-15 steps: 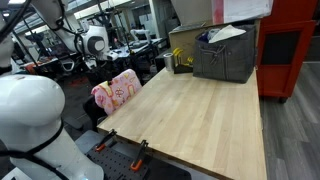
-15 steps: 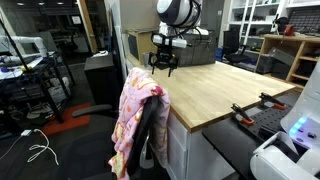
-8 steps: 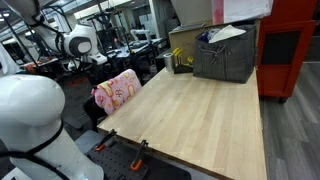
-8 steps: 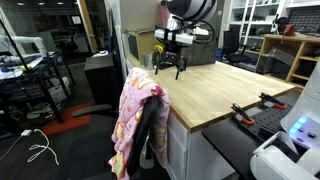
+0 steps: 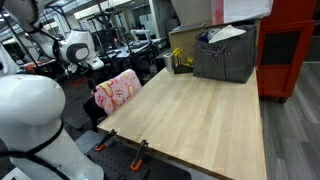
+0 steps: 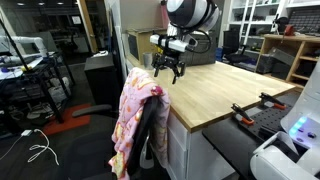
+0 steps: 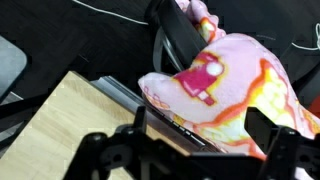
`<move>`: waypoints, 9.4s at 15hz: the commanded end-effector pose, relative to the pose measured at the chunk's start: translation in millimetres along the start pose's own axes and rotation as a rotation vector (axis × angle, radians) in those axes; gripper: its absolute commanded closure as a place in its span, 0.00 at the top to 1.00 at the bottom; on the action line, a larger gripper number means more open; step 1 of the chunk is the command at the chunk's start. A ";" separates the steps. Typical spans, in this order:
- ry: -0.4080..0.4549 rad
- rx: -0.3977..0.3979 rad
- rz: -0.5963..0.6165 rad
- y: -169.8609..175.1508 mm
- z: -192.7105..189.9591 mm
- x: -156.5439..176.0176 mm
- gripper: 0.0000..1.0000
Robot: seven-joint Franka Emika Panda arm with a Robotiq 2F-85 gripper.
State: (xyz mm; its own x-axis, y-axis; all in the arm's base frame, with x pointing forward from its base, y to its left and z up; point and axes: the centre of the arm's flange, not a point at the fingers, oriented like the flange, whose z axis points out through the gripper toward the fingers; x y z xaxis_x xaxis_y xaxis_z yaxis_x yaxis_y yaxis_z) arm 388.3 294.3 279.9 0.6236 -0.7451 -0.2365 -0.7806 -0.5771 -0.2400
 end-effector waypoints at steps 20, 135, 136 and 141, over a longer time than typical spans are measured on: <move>0.000 0.086 0.449 30.6 26.3 -26.2 1.00; 0.975 0.371 0.866 112.5 -54.3 229.8 0.02; 0.980 0.366 0.875 115.8 -56.0 233.9 0.02; 0.893 0.391 0.913 122.8 -62.1 238.3 0.02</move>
State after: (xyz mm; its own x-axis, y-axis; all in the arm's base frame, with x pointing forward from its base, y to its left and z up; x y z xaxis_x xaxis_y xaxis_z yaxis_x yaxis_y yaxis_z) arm 432.3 41.7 215.4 -0.4329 -0.8739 0.2210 -0.7562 0.2186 -0.6168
